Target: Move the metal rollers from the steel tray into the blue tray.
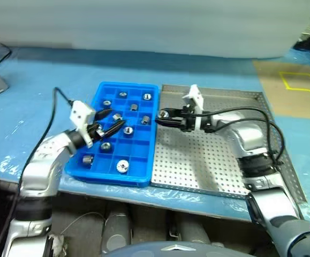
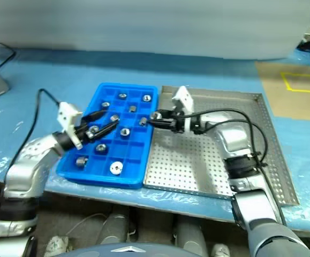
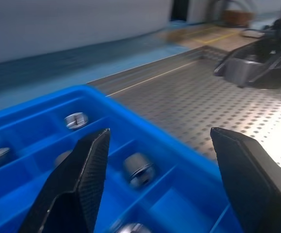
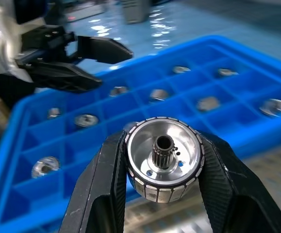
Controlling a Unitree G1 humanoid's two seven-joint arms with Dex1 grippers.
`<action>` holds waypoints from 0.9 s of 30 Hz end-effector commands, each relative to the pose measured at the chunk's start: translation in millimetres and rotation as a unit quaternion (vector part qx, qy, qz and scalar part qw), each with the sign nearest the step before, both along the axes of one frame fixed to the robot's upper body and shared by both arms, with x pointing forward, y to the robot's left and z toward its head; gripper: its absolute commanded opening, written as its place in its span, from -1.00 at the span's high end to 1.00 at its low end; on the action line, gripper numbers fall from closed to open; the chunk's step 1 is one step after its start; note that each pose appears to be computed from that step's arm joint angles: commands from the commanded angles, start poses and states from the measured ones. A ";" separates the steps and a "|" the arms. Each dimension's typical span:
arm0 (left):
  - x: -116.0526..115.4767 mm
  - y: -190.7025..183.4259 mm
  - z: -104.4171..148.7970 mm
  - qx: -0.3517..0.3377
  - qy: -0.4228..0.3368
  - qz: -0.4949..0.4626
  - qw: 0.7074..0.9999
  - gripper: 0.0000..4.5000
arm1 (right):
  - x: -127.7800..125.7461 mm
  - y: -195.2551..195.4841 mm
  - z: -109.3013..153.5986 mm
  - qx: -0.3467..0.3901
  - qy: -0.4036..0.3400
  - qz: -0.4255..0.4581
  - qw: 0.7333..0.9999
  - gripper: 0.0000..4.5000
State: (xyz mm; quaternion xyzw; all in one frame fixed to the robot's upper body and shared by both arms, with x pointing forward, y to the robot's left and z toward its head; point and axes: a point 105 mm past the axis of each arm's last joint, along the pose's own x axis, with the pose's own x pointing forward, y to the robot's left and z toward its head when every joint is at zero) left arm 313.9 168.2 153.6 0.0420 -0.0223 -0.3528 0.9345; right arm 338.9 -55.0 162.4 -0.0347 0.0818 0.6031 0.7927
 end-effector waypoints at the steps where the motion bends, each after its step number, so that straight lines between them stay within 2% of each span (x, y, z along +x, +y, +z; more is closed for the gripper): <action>1: -18.0 14.3 18.2 -0.002 -0.032 0.041 0.999 -0.55 | -6.6 18.9 8.8 -0.002 -0.021 0.077 0.997 0.27; 4: -31.3 23.3 16.7 0.001 -0.028 0.071 0.997 -0.55 | -2.4 27.9 -9.9 -0.049 -0.036 0.101 0.993 0.27; 8: -36.7 26.2 16.9 0.001 -0.026 0.086 0.996 -0.55 | -6.8 23.5 -24.1 -0.077 -0.020 0.136 0.988 0.27; 17: -29.1 17.8 17.4 0.001 -0.023 0.068 0.997 -0.55 | -9.3 -7.1 -54.8 -0.152 -0.011 0.128 0.980 0.27; 18: -26.6 15.2 17.5 0.001 -0.022 0.061 0.998 -0.55 | -10.2 -8.4 -58.4 -0.158 -0.014 0.126 0.979 -0.05; 23: -17.4 2.4 17.3 -0.003 -0.020 0.032 0.999 -0.55 | -10.4 -6.1 -56.6 -0.141 -0.025 0.103 0.984 -0.74; 27: -12.0 -16.2 15.6 -0.011 -0.016 -0.004 1.000 -0.55 | -6.2 -8.2 -41.0 -0.100 -0.034 0.066 0.992 -0.74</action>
